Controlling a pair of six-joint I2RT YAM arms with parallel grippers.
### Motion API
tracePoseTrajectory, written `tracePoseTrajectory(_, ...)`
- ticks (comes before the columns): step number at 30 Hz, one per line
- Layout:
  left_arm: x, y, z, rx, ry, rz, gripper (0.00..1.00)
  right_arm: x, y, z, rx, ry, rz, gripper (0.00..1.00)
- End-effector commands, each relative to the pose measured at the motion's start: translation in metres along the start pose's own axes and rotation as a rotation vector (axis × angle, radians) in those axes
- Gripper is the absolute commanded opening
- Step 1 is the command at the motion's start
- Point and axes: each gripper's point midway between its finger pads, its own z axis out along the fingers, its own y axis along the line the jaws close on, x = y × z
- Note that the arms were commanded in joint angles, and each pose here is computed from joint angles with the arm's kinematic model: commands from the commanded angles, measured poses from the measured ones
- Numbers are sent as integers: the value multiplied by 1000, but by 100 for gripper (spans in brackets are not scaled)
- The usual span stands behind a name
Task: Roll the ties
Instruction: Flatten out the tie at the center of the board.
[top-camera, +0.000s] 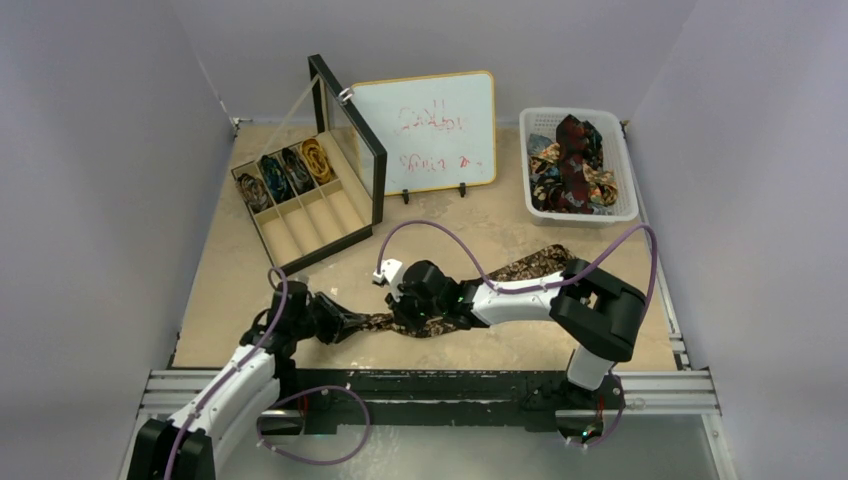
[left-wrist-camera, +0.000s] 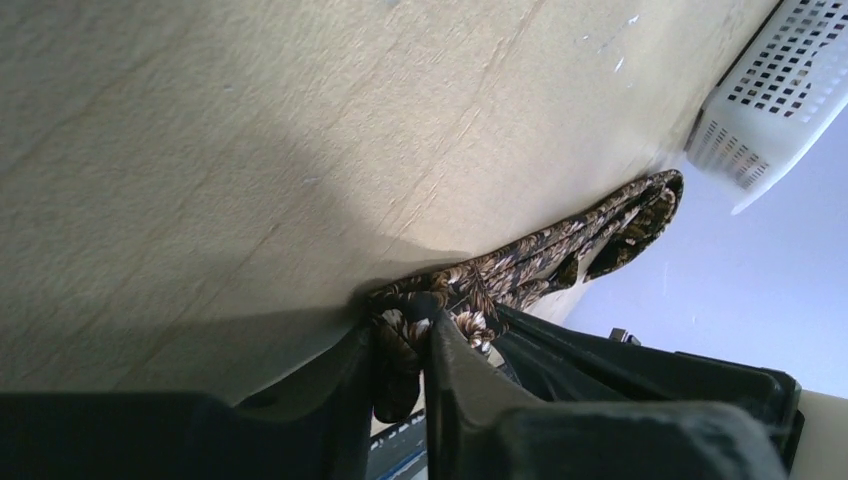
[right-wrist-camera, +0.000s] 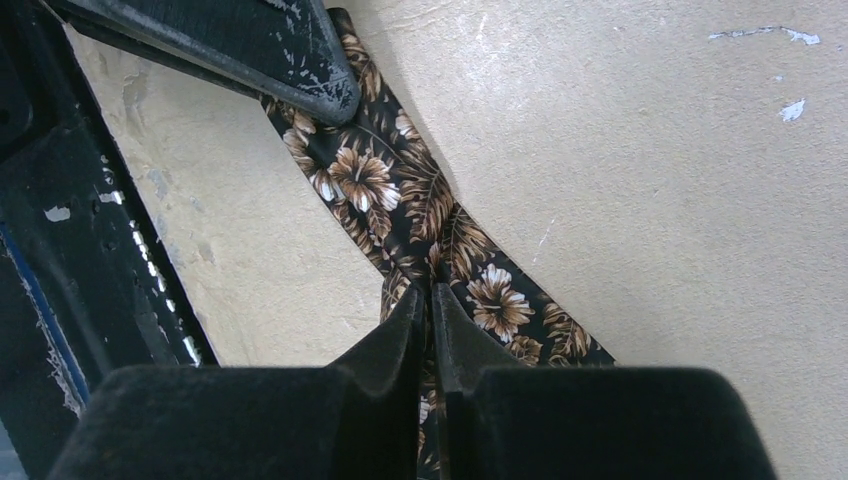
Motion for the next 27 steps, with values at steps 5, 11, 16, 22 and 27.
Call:
tracePoseTrajectory(5, -5, 6, -10, -40, -37, 135, 0, -39, 2, -21, 40, -111, 76, 36)
tracePoseTrajectory(11, -34, -15, -33, -111, -186, 290, 0, -85, -96, -111, 334, -372, 438, 83)
tracePoseTrajectory(16, -42, -27, -38, -88, -235, 293, 0, -20, -173, -160, 723, -373, 845, 91)
tracePoseTrajectory(22, -50, -29, -44, -114, -276, 305, 0, 53, -215, -195, 927, -330, 1126, 95)
tracePoseTrajectory(27, -49, -29, -43, -123, -266, 293, 0, 80, -221, -210, 969, -352, 1294, 93)
